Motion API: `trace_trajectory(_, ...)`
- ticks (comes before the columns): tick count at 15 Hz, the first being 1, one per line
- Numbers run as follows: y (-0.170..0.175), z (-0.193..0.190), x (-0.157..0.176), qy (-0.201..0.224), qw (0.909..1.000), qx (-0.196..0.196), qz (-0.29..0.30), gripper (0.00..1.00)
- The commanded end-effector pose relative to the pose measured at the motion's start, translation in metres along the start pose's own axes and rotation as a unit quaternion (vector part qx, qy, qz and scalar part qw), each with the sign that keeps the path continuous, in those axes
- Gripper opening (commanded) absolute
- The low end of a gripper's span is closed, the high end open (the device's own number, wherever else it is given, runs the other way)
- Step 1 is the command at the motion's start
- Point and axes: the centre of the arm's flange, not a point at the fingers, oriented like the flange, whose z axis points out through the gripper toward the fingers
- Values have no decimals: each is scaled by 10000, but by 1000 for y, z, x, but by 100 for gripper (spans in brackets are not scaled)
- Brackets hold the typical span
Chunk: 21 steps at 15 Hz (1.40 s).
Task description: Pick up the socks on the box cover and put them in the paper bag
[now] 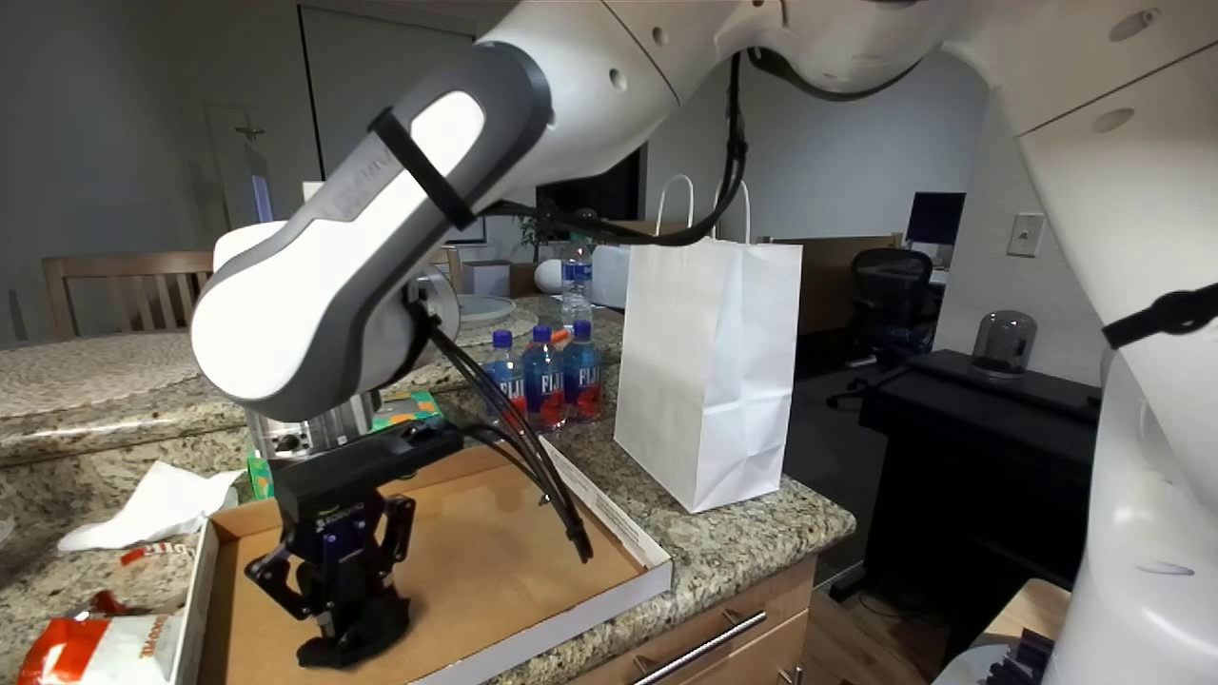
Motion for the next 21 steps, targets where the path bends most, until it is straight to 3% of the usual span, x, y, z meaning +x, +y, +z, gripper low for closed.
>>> trace_trajectory(1, 11, -2, 2, -148, 9999, 15, -35, 9)
trace_trajectory(5, 25, -9, -1, -220, 9998, -9, 32, 3)
trace_trajectory(9, 38, -35, -10, -187, 9998, -60, -25, 8)
trace_trajectory(13, 58, -84, -20, 102, 9998, -163, -102, 8)
trace_trajectory(16, 80, -132, -30, 323, 9992, -30, -252, 7)
trace_trajectory(21, 128, -220, -53, 1070, 9939, -108, -258, 7)
